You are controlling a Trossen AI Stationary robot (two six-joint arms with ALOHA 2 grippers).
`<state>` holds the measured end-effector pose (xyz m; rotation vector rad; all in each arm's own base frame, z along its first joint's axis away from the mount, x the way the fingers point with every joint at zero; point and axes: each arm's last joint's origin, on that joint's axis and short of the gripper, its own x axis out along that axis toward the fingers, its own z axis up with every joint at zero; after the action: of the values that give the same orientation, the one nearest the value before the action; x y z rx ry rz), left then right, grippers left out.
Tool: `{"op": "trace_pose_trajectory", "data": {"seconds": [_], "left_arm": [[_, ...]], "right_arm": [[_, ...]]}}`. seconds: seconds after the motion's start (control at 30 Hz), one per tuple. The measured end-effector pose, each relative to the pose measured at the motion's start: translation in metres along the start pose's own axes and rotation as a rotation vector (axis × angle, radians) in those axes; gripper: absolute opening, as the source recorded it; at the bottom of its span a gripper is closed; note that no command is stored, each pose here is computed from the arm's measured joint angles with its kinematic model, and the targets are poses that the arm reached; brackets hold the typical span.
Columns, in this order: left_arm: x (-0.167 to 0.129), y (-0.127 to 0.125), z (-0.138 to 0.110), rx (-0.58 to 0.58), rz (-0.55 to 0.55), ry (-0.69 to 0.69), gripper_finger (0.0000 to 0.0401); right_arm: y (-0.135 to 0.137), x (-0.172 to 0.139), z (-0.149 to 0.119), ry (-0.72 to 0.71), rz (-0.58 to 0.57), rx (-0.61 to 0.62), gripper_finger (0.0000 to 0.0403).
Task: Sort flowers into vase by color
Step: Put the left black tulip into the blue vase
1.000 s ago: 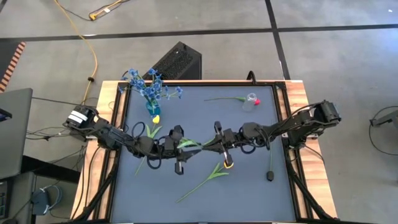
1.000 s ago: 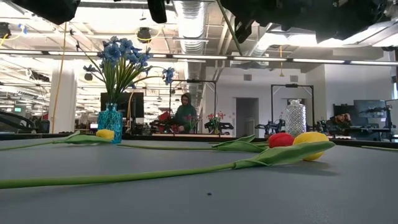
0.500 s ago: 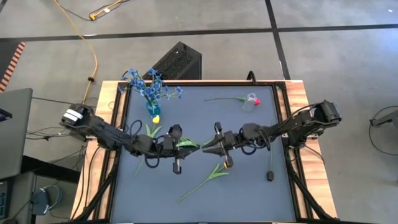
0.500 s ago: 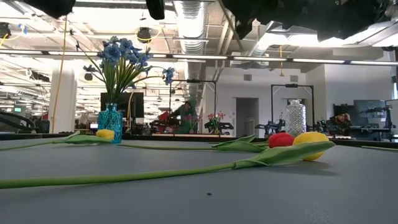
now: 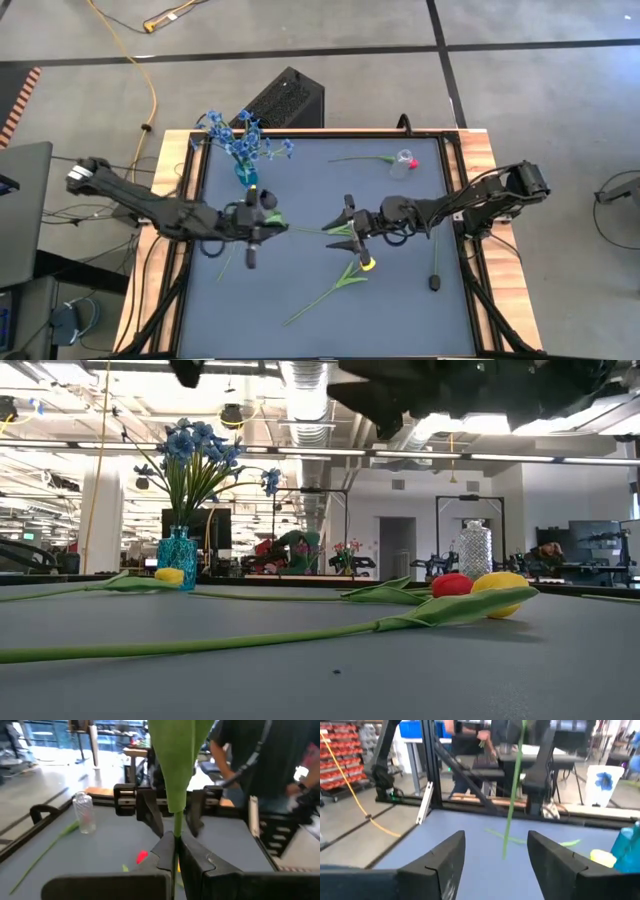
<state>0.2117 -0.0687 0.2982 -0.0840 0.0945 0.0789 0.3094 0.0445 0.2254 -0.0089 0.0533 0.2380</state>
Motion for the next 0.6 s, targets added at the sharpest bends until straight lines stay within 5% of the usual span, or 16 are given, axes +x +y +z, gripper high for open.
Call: {"op": "trace_pose_trajectory", "data": {"seconds": [0.1, 0.3, 0.6], "left_arm": [[-0.022, 0.005, 0.007, 0.001, 0.016, 0.010, 0.0000], [-0.062, 0.024, 0.016, 0.004, 0.244, -0.015, 0.0000], [-0.097, 0.047, 0.008, -0.011, 0.343, 0.060, 0.0000]], "right_arm": [[0.000, 0.000, -0.002, 0.023, 0.000, 0.002, 0.0240], [0.000, 0.000, -0.004, 0.036, 0.000, 0.004, 0.0240], [-0.001, 0.000, -0.006, 0.057, -0.002, 0.003, 0.0240]]}}
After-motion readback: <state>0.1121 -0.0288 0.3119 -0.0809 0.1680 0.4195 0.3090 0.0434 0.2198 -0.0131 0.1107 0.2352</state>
